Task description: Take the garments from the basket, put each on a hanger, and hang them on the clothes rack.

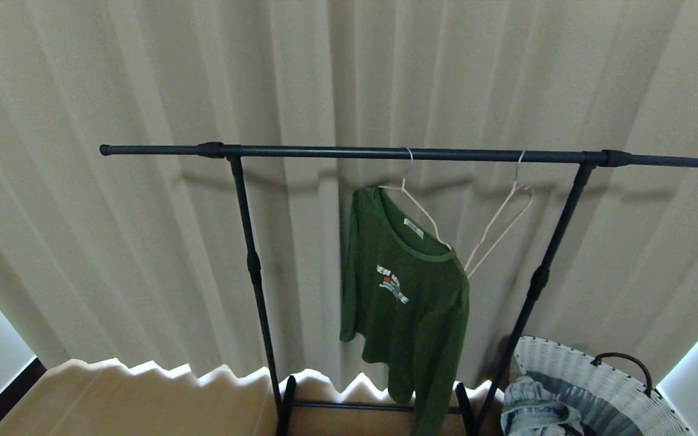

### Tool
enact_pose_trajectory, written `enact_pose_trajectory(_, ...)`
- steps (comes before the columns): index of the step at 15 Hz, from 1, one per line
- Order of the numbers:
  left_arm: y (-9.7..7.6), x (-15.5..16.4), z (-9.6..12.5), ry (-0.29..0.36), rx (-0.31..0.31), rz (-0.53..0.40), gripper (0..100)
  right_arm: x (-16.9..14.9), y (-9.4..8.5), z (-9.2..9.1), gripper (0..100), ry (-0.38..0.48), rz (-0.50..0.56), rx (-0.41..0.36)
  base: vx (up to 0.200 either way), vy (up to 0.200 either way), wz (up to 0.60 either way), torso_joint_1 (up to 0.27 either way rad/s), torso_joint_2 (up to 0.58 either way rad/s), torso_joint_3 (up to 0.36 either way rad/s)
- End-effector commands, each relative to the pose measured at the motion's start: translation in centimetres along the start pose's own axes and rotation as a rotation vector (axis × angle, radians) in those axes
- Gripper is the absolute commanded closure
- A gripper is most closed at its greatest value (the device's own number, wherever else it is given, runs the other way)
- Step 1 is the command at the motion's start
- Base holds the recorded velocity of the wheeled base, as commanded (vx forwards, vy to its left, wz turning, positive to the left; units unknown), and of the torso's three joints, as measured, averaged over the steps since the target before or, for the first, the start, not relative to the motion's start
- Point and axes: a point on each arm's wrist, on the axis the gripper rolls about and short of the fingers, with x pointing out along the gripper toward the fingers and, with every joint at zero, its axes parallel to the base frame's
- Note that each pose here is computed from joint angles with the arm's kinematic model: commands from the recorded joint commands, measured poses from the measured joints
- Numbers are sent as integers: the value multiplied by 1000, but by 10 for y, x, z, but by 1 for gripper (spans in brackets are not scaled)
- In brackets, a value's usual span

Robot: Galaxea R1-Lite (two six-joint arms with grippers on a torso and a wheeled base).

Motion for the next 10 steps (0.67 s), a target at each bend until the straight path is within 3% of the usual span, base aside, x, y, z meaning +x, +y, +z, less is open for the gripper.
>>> enact_pose_trajectory(1, 0, 0, 0, 3, 0, 1, 0, 0, 0, 0, 0, -1, 0, 0, 0, 0, 0, 0, 0, 0)
enact_pose_trajectory(10, 0, 0, 0, 3, 0, 1, 0, 0, 0, 0, 0, -1, 0, 2, 0, 0, 0, -17, 37, 19)
